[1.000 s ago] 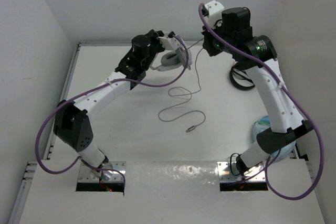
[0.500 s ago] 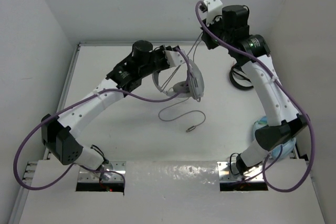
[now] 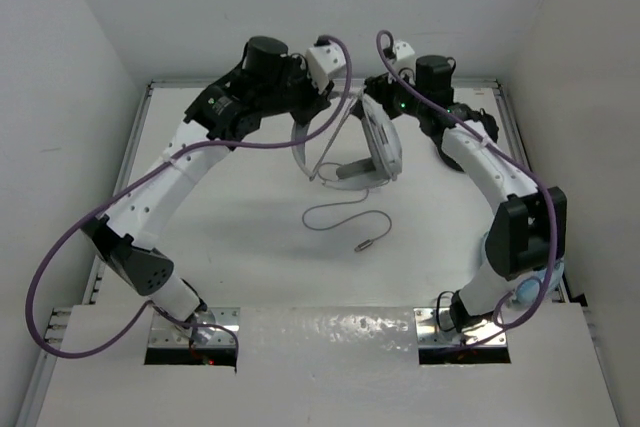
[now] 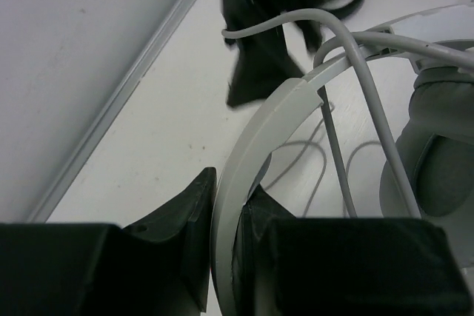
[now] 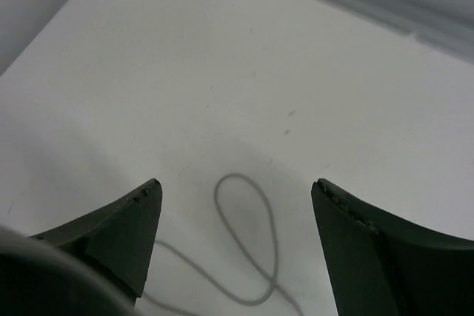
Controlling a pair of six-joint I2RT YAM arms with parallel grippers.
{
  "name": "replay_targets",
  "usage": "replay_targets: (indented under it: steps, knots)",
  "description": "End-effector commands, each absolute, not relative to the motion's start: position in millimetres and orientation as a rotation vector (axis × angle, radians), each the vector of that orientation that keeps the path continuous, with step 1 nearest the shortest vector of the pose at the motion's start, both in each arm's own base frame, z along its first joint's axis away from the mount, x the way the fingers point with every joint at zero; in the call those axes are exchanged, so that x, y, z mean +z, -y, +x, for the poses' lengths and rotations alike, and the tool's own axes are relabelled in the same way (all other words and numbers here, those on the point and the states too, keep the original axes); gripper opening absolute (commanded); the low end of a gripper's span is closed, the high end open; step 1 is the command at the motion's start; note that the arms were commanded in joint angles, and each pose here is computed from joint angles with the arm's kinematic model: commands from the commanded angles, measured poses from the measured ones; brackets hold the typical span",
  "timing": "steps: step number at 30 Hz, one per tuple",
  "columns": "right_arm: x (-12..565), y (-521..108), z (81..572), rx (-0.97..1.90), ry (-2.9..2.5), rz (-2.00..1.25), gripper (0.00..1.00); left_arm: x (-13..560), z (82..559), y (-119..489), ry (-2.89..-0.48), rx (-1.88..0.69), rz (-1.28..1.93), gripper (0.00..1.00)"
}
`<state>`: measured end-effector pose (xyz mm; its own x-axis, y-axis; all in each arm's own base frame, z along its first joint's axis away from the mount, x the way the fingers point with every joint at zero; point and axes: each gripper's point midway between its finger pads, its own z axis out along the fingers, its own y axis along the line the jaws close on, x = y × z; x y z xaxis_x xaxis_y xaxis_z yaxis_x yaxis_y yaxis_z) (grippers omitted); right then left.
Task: Wrap the headphones
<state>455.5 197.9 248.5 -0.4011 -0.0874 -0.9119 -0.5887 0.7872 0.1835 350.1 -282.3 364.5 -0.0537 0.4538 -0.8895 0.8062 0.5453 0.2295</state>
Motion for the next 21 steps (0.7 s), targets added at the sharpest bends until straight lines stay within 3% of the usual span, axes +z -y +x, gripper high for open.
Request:
replay_targets:
  steps: [1,10,14,21]
  knots:
    - [225.4,-235.1,445.2,0.853,-1.826,-0.509,0.81,433.5,344.5,277.4,-1.661,-0.554,0.860,0.00]
    - [113.8,-230.0,431.3,0.830,-2.035,-0.419,0.79,501.9,357.4,249.3,-1.582,-0.523,0.652,0.00]
    - [75.9,-222.7,447.4,0.771,-2.102,-0.290,0.77,519.8,363.0,242.9,-1.545,-0.527,0.595,0.00]
    - [95.3,-251.7,459.2,0.843,-2.001,-0.300,0.77,535.9,367.1,236.8,-1.510,-0.521,0.551,0.00]
